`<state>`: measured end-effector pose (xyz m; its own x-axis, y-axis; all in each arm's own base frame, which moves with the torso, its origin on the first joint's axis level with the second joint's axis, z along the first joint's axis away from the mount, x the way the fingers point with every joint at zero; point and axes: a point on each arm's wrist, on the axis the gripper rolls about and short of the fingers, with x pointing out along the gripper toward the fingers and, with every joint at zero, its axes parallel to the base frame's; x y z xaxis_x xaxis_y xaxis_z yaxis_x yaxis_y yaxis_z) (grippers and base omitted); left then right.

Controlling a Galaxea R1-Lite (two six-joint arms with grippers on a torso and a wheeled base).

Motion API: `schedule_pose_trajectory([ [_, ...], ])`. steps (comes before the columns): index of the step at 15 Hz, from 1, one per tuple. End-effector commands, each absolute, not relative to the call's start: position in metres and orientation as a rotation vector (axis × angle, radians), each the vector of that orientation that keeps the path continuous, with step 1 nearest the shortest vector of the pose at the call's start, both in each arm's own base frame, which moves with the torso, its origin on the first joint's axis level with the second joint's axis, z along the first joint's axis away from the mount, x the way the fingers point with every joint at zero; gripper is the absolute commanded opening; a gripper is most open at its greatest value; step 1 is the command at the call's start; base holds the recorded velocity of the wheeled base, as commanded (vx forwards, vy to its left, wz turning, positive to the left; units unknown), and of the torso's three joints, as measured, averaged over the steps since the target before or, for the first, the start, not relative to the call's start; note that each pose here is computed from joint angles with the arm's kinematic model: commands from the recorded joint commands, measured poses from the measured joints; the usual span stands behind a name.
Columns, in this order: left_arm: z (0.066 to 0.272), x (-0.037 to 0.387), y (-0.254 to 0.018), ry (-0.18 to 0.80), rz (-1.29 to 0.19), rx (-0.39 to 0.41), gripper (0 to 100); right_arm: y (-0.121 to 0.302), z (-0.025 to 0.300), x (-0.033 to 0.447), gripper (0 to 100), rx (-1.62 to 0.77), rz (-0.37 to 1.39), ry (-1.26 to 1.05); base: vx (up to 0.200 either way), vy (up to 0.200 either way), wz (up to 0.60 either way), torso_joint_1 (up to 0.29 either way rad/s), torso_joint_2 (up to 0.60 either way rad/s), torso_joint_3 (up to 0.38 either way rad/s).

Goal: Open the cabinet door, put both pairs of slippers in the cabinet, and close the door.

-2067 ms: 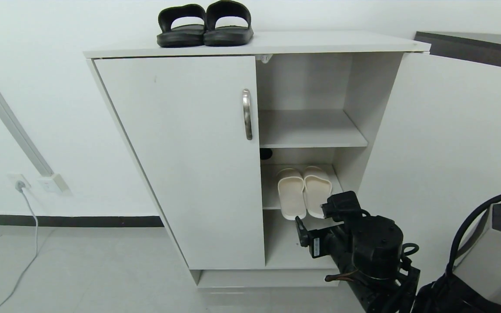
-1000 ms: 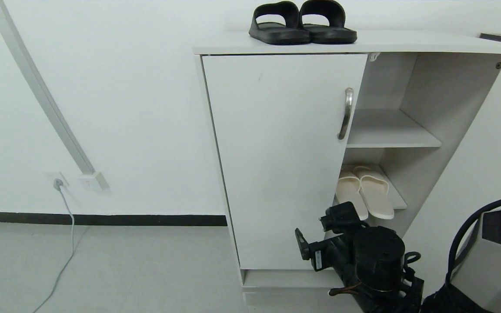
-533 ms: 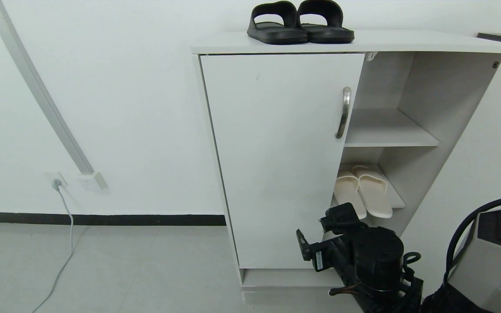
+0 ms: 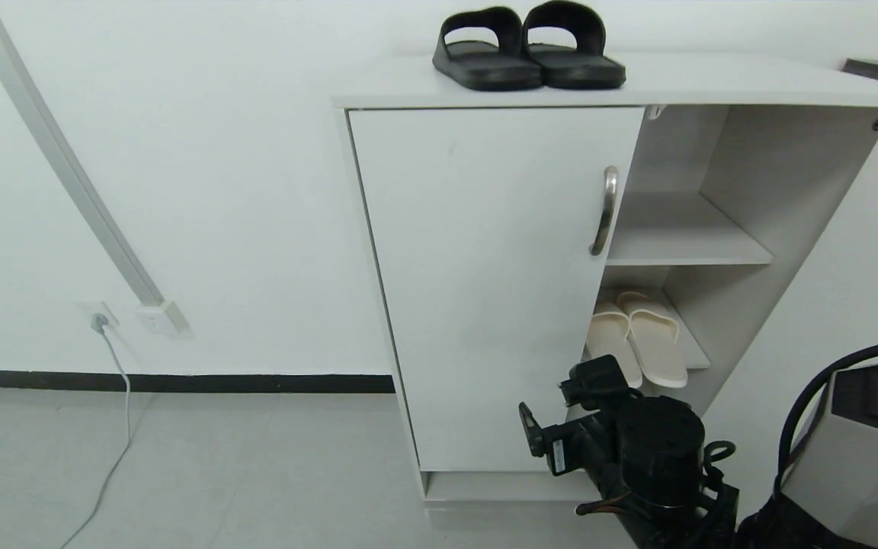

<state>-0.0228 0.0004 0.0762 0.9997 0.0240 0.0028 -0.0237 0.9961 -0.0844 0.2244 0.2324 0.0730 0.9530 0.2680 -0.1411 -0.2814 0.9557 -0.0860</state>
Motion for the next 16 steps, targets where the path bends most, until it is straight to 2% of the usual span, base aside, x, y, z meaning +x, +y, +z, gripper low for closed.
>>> schedule_pose_trajectory([
  [1,0.0764,-0.0227,0.0004,-0.004,0.024,-0.084,0,0.235,0.074,0.2217,100,-0.102,0.292,0.124,0.0,0.0,0.0,0.051,-0.59,-0.364],
  [7,0.0764,-0.0227,0.0004,-0.004,0.024,-0.086,0,0.2353,0.073,0.2207,100,-0.105,0.295,0.127,0.0,0.0,0.0,0.084,-0.48,-0.352],
  [16,0.0764,-0.0227,0.0004,-0.004,0.024,-0.086,0,0.235,0.073,0.2211,100,-0.105,0.294,0.127,0.0,0.0,0.0,0.162,-0.48,-0.321],
])
